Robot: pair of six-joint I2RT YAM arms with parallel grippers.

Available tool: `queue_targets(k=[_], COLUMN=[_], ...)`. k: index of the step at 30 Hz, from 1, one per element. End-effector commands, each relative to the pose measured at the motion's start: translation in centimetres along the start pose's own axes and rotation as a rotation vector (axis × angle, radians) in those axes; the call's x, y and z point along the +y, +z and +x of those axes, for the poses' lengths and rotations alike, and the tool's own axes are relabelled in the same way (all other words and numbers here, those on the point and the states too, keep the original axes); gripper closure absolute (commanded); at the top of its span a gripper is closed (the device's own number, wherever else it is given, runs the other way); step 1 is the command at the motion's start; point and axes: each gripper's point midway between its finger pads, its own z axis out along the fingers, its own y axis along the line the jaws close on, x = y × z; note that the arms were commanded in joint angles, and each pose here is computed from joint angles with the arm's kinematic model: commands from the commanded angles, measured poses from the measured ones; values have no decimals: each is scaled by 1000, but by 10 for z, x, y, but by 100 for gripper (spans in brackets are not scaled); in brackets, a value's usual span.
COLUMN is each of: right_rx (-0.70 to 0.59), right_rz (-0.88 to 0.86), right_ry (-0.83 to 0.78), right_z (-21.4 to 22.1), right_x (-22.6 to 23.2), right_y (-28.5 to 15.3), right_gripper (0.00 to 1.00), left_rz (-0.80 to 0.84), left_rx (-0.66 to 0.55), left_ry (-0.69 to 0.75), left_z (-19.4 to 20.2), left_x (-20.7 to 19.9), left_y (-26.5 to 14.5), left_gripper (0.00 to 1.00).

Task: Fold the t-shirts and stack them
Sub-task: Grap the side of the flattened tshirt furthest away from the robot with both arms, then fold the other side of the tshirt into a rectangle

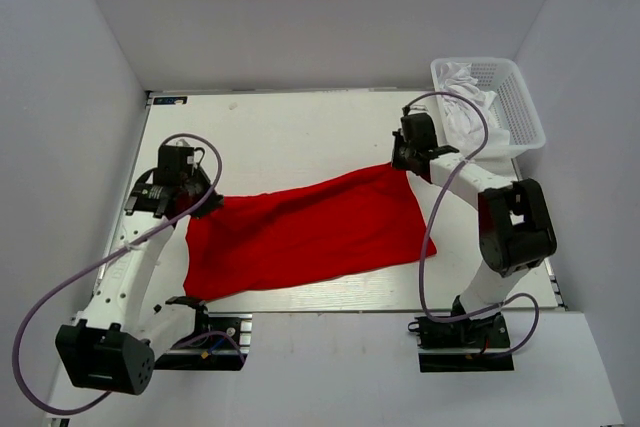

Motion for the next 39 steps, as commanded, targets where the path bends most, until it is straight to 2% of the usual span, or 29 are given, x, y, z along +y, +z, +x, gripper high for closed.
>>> queue_targets(k=[1, 7, 9, 10, 11, 13, 17, 20, 22, 24, 26, 27, 28, 29, 30, 33, 35, 39], right_rx=[-90, -90, -64, -114, -86, -129, -113, -94, -65, -55, -34, -29, -49, -58, -69, -132, -146, -124], right_rz=[-26, -32, -22, -34, -27, -37, -26, -8, 3, 25, 111, 139, 195, 257, 299, 277, 255, 22], right_ry=[-14, 15, 33, 44, 44, 63, 79, 88, 90, 113, 165, 179, 216, 235, 238, 237, 209, 135], right_z=[-18, -2, 16, 6, 24, 15, 32, 45, 58, 64, 79, 84, 88, 91, 93, 76, 66, 46], right_x=[2, -3, -8, -6, -10, -10, -15, -21, -25, -29, -46, -52, -64, -77, -85, -84, -80, -34], right_y=[-13, -27, -35, -40, -39, -48, -54, -55, -56, -58, -66, -68, -78, -83, -88, -104, -109, -108], right_gripper=[100, 100, 100, 100, 100, 100, 100, 91, 83, 81, 49, 35, 10, 10, 10, 10, 10, 10], left_rz=[-11, -49, -66, -75, -93, -98, -101, -125, -133, -114, -121, -110, -89, -81, -45, 1, 1, 14], left_rx=[92, 186, 205, 214, 235, 240, 255, 283, 292, 319, 346, 335, 327, 336, 327, 273, 278, 239], left_ry=[-45, -98, -110, -120, -121, -131, -143, -145, -146, -151, -145, -135, -125, -110, -101, -84, -65, -60], left_z=[32, 73, 86, 91, 97, 100, 107, 116, 119, 124, 129, 127, 125, 125, 121, 106, 101, 86], left_x=[11, 33, 42, 45, 50, 52, 55, 62, 64, 61, 63, 61, 58, 57, 50, 39, 36, 28], left_y=[-15, -25, -27, -28, -27, -28, -26, -24, -22, -25, -28, -32, -34, -37, -42, -42, -35, -10], left_gripper=[100, 100, 100, 100, 100, 100, 100, 100, 79, 55, 31, 15, 8, 0, 0, 0, 0, 0])
